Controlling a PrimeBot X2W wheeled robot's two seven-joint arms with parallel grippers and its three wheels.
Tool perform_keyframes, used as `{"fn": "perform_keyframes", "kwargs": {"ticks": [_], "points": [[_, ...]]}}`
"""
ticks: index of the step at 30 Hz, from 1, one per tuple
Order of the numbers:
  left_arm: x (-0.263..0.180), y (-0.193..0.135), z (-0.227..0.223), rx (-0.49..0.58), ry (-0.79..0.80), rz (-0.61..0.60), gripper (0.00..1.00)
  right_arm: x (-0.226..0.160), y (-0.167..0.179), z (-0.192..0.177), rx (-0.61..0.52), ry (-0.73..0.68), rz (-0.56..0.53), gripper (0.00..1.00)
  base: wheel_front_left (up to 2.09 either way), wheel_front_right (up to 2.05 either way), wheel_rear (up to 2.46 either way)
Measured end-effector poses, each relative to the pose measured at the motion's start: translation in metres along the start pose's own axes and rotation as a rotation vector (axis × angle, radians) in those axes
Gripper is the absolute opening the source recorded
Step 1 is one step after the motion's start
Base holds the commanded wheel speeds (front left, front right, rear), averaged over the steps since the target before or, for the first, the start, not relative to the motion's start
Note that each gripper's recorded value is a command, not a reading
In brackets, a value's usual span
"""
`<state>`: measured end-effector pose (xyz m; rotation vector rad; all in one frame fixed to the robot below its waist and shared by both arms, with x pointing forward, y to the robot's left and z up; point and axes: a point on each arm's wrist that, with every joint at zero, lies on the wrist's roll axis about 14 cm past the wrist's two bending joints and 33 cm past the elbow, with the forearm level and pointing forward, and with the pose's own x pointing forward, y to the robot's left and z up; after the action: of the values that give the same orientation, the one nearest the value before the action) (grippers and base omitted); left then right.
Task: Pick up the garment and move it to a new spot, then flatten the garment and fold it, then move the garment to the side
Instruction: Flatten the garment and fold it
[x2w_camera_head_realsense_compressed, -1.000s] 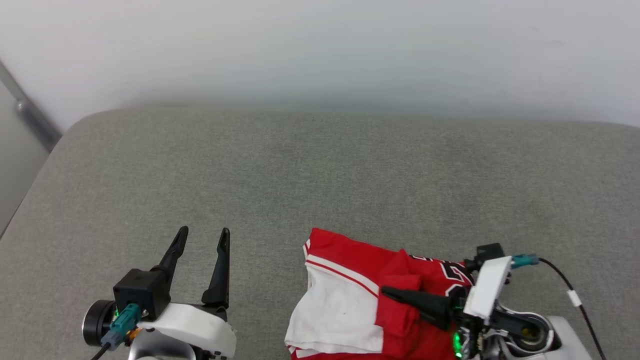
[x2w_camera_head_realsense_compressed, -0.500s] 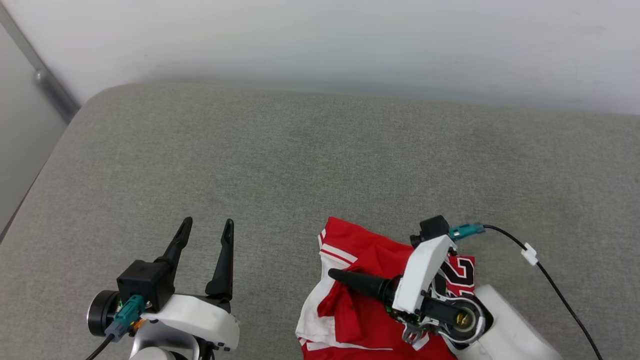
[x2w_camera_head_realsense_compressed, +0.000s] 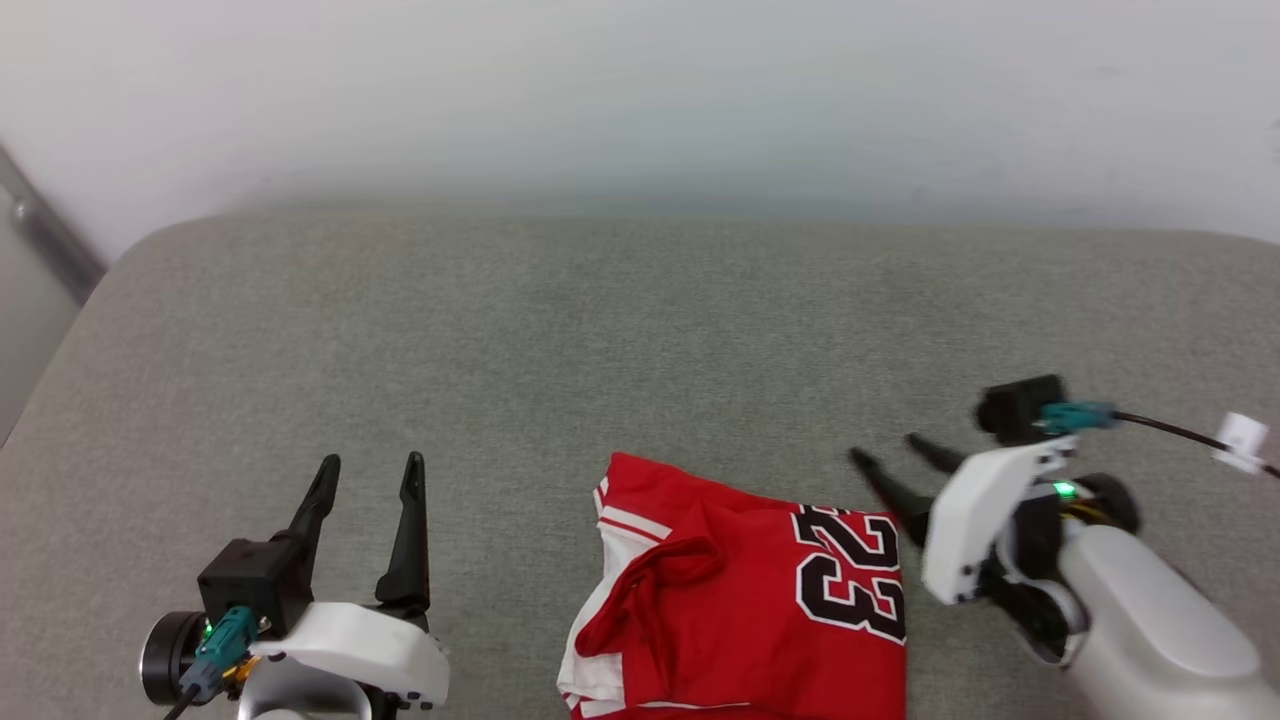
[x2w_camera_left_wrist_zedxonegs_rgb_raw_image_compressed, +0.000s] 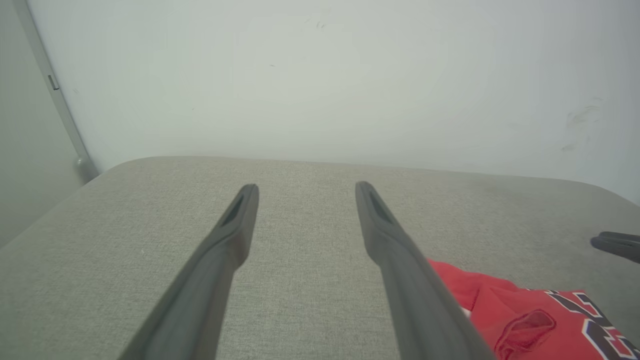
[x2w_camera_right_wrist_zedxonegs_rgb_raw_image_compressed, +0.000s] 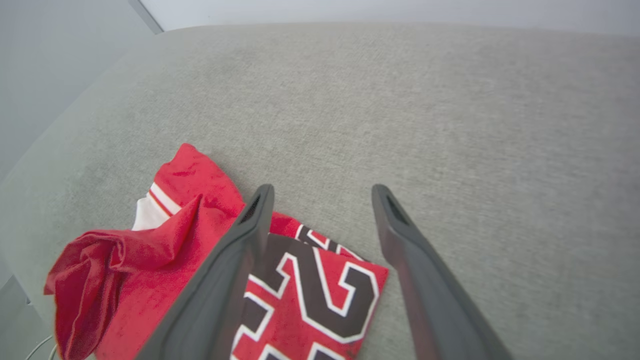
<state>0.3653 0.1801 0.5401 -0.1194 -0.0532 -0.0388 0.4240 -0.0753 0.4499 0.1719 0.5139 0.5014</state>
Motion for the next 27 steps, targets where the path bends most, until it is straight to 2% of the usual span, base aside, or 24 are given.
{"fn": "perform_keyframes", "kwargs": {"ticks": [6, 10, 15, 22, 27], "points": [[0.000, -0.003, -0.001, 0.000, -0.004, 0.003, 1.00, -0.050, -0.075, 0.029, -0.120, -0.245, -0.236, 1.00, 0.00, 0.00, 0.00], [0.000, -0.006, -0.001, -0.002, -0.012, 0.001, 1.00, -0.085, -0.096, 0.037, -0.137, -0.377, -0.332, 1.00, 0.00, 0.00, 0.00], [-0.002, -0.007, -0.005, 0.013, -0.010, -0.002, 1.00, -0.115, -0.081, 0.045, -0.120, -0.517, -0.354, 1.00, 0.00, 0.00, 0.00], [-0.004, -0.006, -0.010, 0.048, -0.001, -0.004, 1.00, -0.140, -0.048, 0.033, -0.110, -0.542, -0.364, 1.00, 0.00, 0.00, 0.00], [-0.004, -0.007, -0.015, 0.050, 0.012, -0.010, 1.00, -0.150, -0.039, 0.028, -0.104, -0.525, -0.382, 1.00, 0.00, 0.00, 0.00]]}}
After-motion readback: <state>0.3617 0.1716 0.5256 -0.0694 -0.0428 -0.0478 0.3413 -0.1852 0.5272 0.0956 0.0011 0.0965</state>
